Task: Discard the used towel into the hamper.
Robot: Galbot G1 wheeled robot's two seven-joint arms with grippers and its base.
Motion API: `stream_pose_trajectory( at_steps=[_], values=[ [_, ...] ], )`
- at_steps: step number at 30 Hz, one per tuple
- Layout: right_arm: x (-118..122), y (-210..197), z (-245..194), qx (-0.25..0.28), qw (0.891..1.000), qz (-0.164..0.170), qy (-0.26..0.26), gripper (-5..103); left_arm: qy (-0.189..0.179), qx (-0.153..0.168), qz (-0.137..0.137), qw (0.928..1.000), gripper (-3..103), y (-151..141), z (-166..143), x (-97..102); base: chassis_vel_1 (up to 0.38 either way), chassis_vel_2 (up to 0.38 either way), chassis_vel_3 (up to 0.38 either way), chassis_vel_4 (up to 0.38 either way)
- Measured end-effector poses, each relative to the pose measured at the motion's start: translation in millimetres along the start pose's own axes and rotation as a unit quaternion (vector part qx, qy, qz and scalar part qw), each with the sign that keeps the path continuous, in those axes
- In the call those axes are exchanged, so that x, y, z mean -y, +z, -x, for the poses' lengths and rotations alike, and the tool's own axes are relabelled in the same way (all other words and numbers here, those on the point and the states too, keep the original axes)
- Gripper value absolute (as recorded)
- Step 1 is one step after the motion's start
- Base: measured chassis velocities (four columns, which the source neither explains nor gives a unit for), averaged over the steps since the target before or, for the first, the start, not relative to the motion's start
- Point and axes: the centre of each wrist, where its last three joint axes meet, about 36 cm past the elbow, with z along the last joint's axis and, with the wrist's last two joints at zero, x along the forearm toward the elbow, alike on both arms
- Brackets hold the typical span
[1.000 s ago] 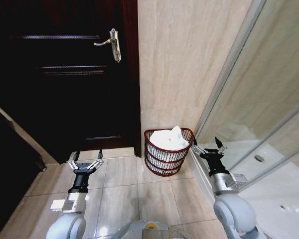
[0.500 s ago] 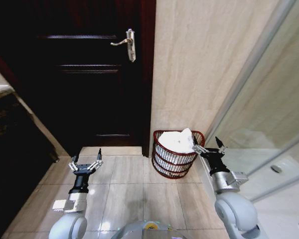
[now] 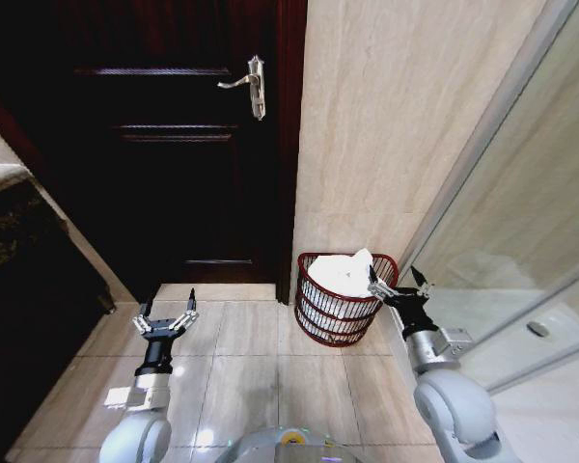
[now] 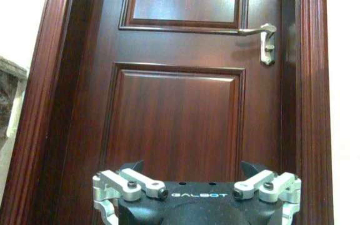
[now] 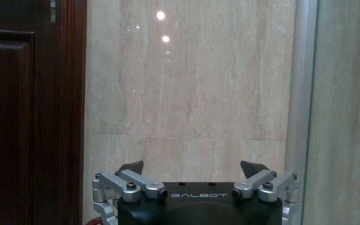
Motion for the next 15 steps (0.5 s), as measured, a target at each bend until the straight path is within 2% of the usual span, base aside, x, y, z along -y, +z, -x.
stream_pose_trajectory(
  at_steps=[15],
  values=[
    [-3.5,2.3,-0.9,-0.004,1.000,-0.009,-0.004,100,0.001,0.002,0.000,1.0000,100,0.6,1.3,0.0,0.000,0.000,0.000,0.000]
  ],
)
